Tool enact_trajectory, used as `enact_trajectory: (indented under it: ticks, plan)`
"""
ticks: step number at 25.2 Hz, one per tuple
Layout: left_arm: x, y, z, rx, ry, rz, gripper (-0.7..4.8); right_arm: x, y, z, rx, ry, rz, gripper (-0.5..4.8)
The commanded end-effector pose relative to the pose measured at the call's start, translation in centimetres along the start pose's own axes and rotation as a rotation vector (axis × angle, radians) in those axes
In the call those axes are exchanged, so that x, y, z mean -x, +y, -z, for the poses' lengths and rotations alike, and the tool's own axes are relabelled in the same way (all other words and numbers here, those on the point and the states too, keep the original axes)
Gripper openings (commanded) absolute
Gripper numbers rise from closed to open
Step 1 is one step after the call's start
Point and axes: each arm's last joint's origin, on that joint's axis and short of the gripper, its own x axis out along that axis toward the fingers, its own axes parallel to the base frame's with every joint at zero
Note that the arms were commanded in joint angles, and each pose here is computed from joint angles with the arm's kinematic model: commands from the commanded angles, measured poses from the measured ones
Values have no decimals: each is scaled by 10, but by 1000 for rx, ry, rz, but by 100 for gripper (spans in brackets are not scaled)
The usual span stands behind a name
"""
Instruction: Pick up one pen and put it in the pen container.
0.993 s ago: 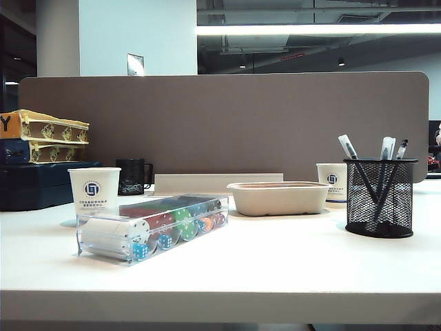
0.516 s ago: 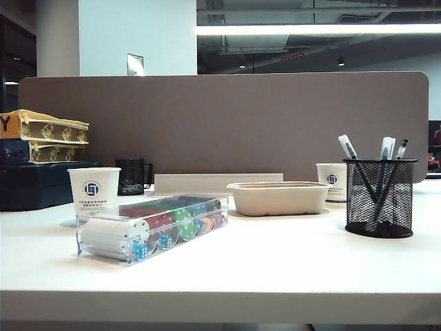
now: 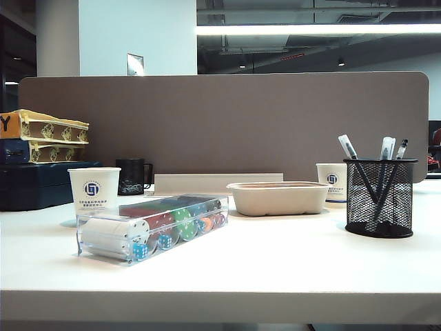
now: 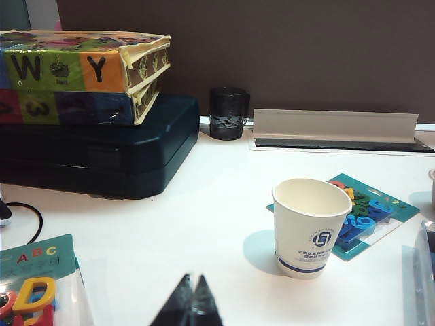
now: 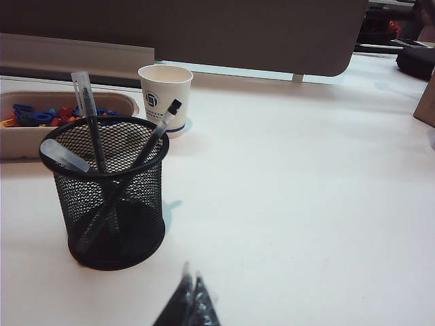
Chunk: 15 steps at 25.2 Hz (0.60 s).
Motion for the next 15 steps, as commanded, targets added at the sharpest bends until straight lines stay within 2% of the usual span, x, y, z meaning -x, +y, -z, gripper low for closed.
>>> enact_trajectory:
  ticks: [1, 15]
  plan:
    - [0, 0, -2, 0, -9, 4, -5, 0, 0, 0, -7, -9, -2, -4]
    - [0, 0, -2, 0, -9, 4, -5, 0, 0, 1, -5, -1, -2, -5]
